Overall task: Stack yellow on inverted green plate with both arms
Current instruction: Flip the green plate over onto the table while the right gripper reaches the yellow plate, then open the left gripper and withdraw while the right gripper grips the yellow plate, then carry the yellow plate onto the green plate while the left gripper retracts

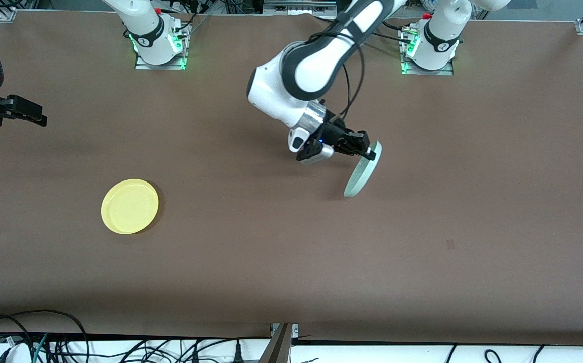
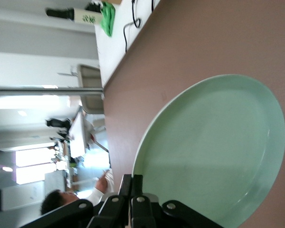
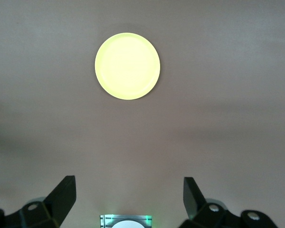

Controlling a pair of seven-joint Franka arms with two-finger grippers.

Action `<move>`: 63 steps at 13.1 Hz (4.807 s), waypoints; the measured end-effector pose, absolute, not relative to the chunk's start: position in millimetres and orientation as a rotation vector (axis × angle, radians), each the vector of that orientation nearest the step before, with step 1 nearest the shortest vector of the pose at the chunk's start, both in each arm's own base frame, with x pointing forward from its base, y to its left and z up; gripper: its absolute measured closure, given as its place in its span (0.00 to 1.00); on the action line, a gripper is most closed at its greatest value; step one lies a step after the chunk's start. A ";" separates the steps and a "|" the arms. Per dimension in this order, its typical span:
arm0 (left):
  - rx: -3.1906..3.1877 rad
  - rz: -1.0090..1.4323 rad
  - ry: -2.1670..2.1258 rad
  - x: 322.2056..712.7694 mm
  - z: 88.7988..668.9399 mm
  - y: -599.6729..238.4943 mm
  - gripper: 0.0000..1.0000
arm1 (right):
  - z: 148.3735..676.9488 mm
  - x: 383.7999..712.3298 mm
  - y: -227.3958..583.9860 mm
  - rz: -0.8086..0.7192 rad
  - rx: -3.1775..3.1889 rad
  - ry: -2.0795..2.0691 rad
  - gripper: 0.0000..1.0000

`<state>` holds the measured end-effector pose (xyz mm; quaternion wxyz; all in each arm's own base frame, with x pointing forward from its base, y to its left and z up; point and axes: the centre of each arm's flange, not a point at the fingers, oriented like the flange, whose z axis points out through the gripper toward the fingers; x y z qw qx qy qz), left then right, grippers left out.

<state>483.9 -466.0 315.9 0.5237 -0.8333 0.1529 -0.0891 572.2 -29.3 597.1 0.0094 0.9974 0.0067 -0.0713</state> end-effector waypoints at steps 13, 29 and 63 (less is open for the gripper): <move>-1.775 -0.451 0.479 478.9 217.7 -522.7 0.97 | 481.2 620.0 -69.0 -0.389 3.090 -0.077 0.00; -2.055 -0.762 0.295 348.3 171.5 -614.2 0.00 | 183.9 626.9 -125.7 -0.253 3.303 -0.033 0.00; -3.101 0.168 0.170 540.1 599.2 -77.8 0.00 | 221.2 535.9 414.3 -0.235 3.364 -0.391 0.97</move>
